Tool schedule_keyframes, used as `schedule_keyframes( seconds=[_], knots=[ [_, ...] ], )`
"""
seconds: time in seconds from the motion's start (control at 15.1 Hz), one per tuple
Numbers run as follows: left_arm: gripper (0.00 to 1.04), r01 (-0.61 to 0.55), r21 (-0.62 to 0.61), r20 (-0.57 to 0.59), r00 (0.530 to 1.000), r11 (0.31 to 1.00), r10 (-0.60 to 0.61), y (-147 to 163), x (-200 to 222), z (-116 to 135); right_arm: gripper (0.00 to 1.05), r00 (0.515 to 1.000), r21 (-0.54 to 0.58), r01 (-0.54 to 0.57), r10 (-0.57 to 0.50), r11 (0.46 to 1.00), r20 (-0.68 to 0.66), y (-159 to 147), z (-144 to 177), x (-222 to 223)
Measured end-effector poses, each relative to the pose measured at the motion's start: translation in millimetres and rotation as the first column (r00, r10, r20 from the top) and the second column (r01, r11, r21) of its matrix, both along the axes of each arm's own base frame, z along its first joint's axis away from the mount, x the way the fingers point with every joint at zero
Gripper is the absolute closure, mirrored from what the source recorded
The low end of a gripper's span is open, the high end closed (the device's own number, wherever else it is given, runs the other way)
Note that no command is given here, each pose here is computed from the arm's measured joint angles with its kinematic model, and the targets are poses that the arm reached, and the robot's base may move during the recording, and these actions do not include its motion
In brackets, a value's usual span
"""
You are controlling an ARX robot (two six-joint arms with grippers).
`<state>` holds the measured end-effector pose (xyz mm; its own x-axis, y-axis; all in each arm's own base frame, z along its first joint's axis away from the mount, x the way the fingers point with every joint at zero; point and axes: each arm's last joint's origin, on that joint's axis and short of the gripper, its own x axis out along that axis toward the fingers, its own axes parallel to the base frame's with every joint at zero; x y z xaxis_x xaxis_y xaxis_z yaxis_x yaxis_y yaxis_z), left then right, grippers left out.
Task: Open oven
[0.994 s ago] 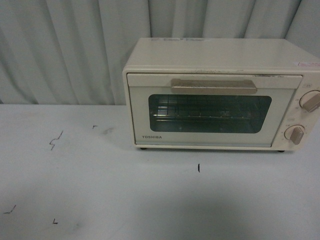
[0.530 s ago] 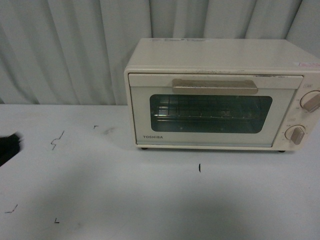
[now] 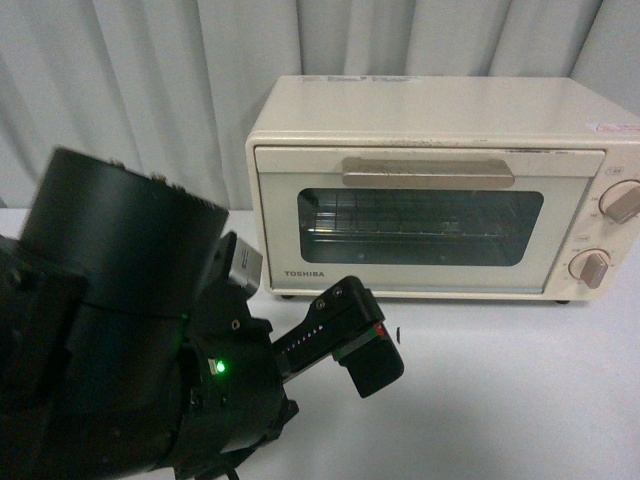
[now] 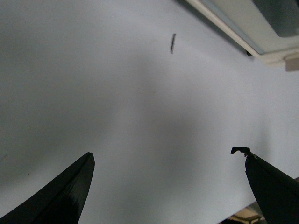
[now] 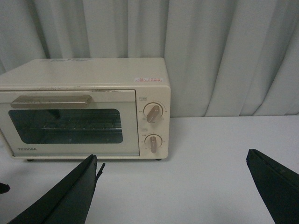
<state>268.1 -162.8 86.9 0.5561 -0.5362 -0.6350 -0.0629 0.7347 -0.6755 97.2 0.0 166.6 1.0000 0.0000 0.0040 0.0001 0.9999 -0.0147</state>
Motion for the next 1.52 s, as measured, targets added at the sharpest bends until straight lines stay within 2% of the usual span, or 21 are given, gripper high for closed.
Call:
schedule_keyframes(
  seconds=[0.33,0.46,0.73,1.52],
  knots=[
    [0.07,-0.164,-0.117,-0.163,0.976,0.98,0.143,-5,8,-35,0.06,1.0,0.0,0.0,0.0,1.0,0.0,0,0,0],
    [0.07,-0.243,-0.165,-0.204,0.957,0.956,0.208,-2,11,-36,0.06,1.0,0.0,0.0,0.0,1.0,0.0,0,0,0],
    [0.07,-0.311,-0.204,-0.221,0.938,0.928,0.266,8,19,-38,0.06,1.0,0.0,0.0,0.0,1.0,0.0,0,0,0],
    [0.07,-0.338,-0.19,-0.222,0.929,0.921,0.295,11,20,-39,0.06,1.0,0.0,0.0,0.0,1.0,0.0,0,0,0]
  ],
)
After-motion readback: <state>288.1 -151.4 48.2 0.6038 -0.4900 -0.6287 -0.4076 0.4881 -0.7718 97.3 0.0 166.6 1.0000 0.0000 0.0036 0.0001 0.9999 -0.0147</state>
